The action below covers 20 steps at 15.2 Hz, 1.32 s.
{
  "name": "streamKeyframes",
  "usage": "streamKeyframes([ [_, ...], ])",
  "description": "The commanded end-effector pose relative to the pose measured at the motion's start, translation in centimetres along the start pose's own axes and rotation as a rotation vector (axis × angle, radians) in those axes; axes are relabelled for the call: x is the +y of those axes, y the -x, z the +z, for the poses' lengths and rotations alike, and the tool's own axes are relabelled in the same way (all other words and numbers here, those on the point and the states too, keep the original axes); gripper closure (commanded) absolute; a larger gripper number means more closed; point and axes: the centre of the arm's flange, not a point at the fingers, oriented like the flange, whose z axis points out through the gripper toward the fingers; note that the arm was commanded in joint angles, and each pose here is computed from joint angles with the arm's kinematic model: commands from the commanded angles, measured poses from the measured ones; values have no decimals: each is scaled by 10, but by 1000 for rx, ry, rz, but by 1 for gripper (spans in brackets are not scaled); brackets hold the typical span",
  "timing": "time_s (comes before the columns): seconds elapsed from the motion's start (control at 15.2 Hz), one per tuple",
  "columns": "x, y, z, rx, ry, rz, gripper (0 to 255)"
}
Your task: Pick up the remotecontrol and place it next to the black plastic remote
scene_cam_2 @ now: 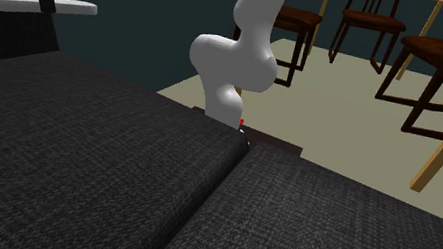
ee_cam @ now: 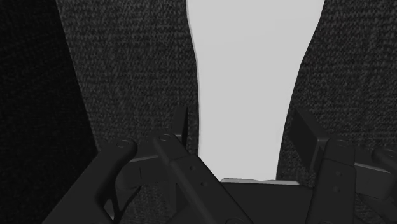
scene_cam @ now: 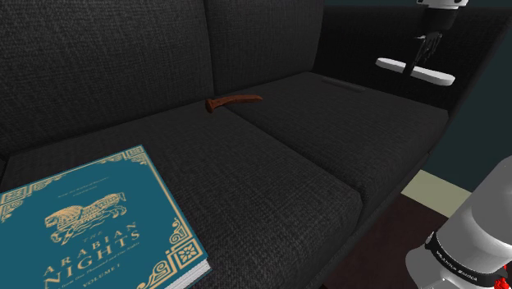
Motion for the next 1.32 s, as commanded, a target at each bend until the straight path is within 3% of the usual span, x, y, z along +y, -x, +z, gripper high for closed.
streamKeyframes([
  [0.0,30,0,0,0,2,-1,255],
  [0.46,116,0,-1,0,2,-1,255],
  [1.25,115,3,62,0,2,-1,255],
])
